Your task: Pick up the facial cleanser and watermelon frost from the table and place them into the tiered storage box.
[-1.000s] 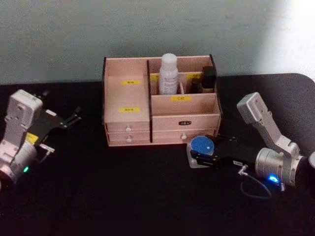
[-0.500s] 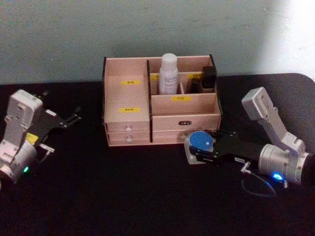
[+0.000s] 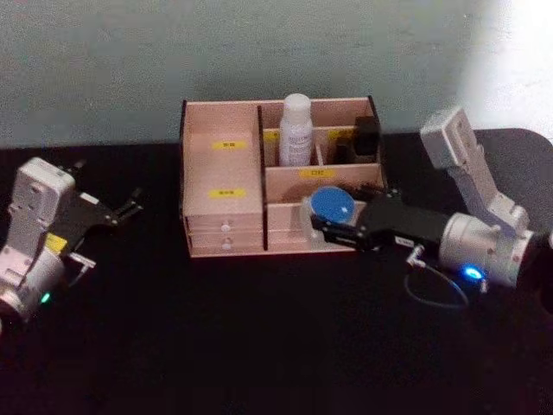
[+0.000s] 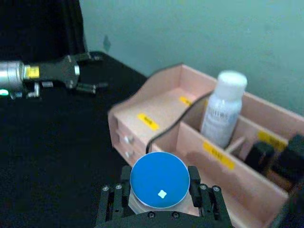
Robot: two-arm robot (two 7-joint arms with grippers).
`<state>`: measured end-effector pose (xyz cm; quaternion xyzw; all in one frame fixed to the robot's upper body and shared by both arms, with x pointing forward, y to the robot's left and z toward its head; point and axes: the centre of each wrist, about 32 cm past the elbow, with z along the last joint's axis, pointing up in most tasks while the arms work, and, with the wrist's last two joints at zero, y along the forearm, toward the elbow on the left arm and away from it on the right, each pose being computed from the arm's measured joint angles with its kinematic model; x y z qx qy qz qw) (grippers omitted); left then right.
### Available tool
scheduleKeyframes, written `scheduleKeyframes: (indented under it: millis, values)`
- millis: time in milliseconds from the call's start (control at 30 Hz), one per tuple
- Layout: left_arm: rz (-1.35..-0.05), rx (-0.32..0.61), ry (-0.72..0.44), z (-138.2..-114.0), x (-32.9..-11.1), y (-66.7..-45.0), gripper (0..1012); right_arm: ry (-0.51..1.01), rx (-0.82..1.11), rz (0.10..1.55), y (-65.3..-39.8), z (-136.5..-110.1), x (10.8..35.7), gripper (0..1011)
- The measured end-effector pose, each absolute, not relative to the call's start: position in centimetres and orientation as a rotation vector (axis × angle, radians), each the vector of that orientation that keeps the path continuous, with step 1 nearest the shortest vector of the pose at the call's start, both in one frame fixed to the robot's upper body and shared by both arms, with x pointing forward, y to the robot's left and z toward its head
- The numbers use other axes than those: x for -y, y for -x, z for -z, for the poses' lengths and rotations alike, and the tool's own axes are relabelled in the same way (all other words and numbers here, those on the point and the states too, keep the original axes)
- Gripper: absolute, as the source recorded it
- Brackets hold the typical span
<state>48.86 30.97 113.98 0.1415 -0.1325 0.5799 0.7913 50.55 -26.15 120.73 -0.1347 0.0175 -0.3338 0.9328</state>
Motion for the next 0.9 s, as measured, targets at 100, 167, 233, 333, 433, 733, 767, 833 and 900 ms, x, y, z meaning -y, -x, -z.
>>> scheduleKeyframes:
  millis: [100, 167, 233, 333, 433, 733, 767, 833, 900]
  values:
    - [-1.248, 0.285, -0.305, -114.0, -31.0, -48.9, 1001, 0.258, -0.020, 0.676, -51.1, -121.3, 25.6, 717]
    - [-1.248, 0.285, -0.304, -114.0, -31.0, -48.9, 1001, 0.247, -0.009, 0.670, -51.6, -121.7, 25.1, 717]
    - [-1.248, 0.285, -0.304, -114.0, -31.0, -48.9, 1001, 0.241, -0.004, 0.666, -51.9, -121.9, 24.7, 717]
    - [-1.248, 0.285, -0.304, -114.0, -31.0, -48.9, 1001, 0.230, 0.002, 0.657, -52.6, -122.2, 24.1, 717]
    - [-1.248, 0.285, -0.304, -114.0, -31.0, -48.9, 1001, 0.223, 0.006, 0.647, -53.4, -122.5, 23.3, 717]
    - [-1.248, 0.285, -0.304, -114.0, -31.0, -48.9, 1001, 0.220, -0.002, 0.637, -56.1, -123.1, 21.2, 718]
    - [-1.248, 0.285, -0.305, -114.0, -31.0, -48.9, 1001, 0.220, -0.001, 0.635, -56.3, -123.2, 21.0, 717]
    - [-1.248, 0.285, -0.304, -114.0, -31.0, -48.9, 1001, 0.220, 0.001, 0.631, -56.9, -123.4, 20.5, 717]
    - [-1.248, 0.285, -0.304, -114.0, -31.0, -48.9, 1001, 0.219, 0.002, 0.627, -57.6, -123.6, 20.0, 717]
